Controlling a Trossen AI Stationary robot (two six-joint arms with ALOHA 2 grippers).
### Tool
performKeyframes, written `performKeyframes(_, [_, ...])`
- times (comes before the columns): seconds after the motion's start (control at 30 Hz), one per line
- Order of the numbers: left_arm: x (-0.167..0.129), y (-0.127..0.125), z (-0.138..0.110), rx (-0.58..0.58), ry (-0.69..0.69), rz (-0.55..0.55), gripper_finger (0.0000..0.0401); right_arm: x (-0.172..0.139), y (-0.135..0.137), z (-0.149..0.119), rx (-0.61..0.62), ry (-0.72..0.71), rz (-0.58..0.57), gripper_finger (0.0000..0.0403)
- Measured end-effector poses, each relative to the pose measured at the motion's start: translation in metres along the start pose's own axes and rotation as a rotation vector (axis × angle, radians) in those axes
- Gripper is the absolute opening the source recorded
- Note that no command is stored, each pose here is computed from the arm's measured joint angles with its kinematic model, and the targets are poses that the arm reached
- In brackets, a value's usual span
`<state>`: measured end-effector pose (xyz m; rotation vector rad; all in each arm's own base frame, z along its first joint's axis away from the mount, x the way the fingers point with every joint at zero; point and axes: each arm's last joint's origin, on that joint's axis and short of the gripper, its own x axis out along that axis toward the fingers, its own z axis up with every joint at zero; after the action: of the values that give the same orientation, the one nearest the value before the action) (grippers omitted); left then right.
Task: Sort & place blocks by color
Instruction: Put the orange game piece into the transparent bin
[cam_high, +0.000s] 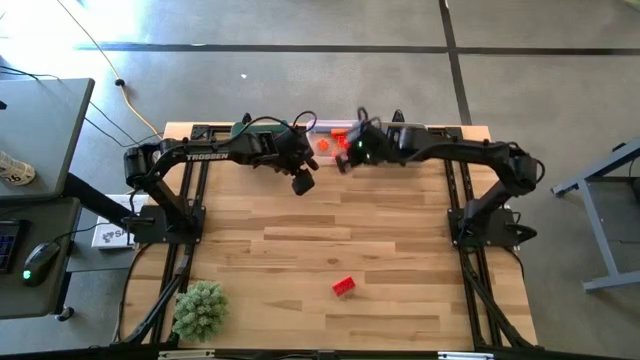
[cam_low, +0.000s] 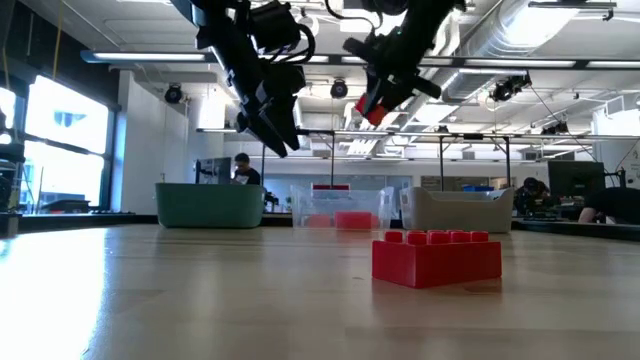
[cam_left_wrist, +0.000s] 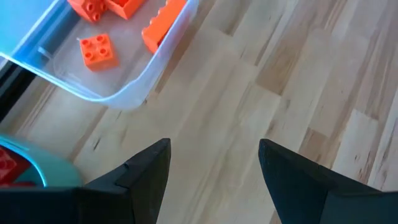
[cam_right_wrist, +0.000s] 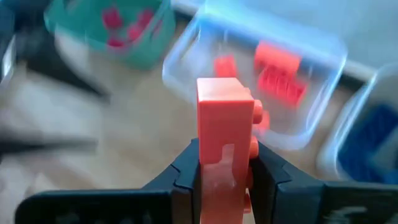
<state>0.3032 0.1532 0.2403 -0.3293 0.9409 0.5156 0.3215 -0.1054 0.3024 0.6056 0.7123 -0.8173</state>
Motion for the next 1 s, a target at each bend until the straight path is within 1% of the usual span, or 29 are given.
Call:
performKeyframes(0.17, [0.0, -0.005, 0.002, 0.01, -0.031, -0.012, 0.0234, 0.02, -0.021, 0.028, 0.01, -0.103, -0.012, 0.0066])
performKeyframes(0.23, [0.0, -0.009, 0.003, 0.001, -0.045, -0.02, 0.0234, 0.029, -0.029, 0.035, 0.012, -0.118, -0.028, 0.0066])
performKeyframes(0.3, [-0.001, -0.012, 0.003, -0.017, -0.05, -0.028, 0.0234, 0.039, -0.034, 0.042, 0.013, -0.14, -0.021, 0.0066])
performKeyframes(0.43, [-0.001, -0.021, 0.002, -0.072, -0.051, -0.045, 0.0234, 0.063, -0.044, 0.046, -0.019, -0.111, -0.004, 0.0066])
performKeyframes(0.53, [-0.002, -0.03, 0.001, -0.12, -0.047, -0.062, 0.0234, 0.082, -0.05, 0.044, -0.057, -0.052, 0.015, 0.0066])
performKeyframes(0.6, [-0.002, -0.037, -0.001, -0.134, -0.044, -0.075, 0.0234, 0.093, -0.054, 0.041, -0.09, -0.01, 0.006, 0.0066])
performKeyframes(0.73, [-0.004, -0.052, -0.004, -0.118, -0.04, -0.101, 0.0234, 0.11, -0.058, 0.035, -0.156, 0.05, 0.009, 0.0066])
performKeyframes(0.8, [-0.005, -0.06, -0.006, -0.101, -0.037, -0.115, 0.0234, 0.116, -0.06, 0.032, -0.162, 0.08, 0.009, 0.0068])
performKeyframes(0.87, [-0.006, -0.067, -0.008, -0.098, -0.033, -0.127, 0.0234, 0.121, -0.061, 0.03, -0.17, 0.095, 0.002, 0.0087])
performKeyframes(1.0, [-0.008, -0.08, -0.012, -0.093, -0.026, -0.15, 0.0234, 0.123, -0.062, 0.029, -0.213, 0.099, 0.002, 0.0144])
